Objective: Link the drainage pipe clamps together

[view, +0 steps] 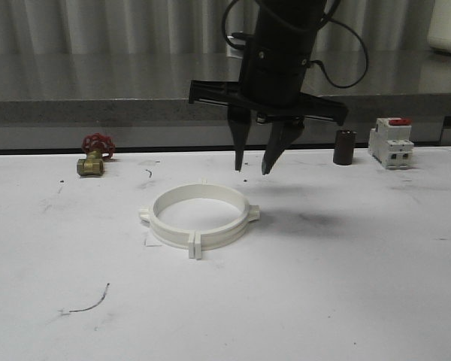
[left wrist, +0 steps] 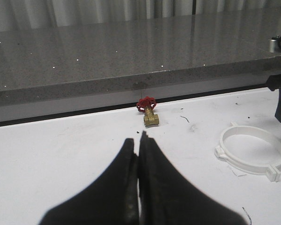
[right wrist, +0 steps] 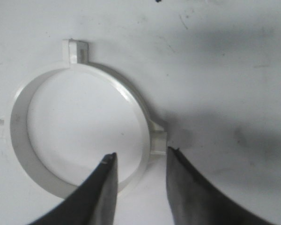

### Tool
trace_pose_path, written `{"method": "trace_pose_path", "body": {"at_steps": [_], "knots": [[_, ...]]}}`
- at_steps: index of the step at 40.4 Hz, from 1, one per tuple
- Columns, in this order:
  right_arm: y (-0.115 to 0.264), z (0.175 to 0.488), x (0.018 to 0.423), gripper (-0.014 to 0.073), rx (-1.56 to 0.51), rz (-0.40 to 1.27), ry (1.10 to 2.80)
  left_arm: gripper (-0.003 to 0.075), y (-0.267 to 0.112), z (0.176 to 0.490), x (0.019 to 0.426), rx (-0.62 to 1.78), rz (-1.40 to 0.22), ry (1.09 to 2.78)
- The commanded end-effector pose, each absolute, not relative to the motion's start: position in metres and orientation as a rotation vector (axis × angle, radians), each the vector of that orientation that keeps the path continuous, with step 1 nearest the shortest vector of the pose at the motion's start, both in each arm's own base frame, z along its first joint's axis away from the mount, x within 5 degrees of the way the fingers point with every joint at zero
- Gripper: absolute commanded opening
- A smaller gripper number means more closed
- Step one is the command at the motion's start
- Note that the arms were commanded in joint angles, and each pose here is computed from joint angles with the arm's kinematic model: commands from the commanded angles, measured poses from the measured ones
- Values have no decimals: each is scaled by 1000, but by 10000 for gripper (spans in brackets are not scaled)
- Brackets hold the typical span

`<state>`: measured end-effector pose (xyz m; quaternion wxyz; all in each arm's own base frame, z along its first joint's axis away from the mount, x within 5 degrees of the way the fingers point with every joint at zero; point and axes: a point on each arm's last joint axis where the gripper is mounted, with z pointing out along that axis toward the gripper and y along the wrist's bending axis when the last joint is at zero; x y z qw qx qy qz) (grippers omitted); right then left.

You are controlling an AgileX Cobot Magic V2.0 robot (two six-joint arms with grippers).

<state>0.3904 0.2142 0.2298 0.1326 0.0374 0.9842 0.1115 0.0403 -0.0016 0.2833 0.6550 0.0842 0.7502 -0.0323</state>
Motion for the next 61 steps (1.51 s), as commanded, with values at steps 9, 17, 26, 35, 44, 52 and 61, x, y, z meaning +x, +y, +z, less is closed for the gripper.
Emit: {"method": "trace_pose_path", "body": {"at_steps": [9,17,26,35,44,52,61], "knots": [[201,304,370,-59,-33,378,2708,-20,-3,298,40,200,-88,1613],[188,341,348,-62,-117,389,2622,-20,-3,298,40,200,-88,1613],[139,355,319,-62,-55,342,2572,-20,-3,298,40,200,-88,1613],[71,357,272,-62,81,268,2535,-20,-3,298,40,200,-88,1613],[45,345,210,-62,118,249,2446,-20,-3,298,40,200,-88,1613],[28,328,160,-62,20,147,2280,-20,-3,298,40,200,-88,1613],[4,304,101,-62,-76,-50,2105,-20,-3,298,40,200,-88,1613]]}}
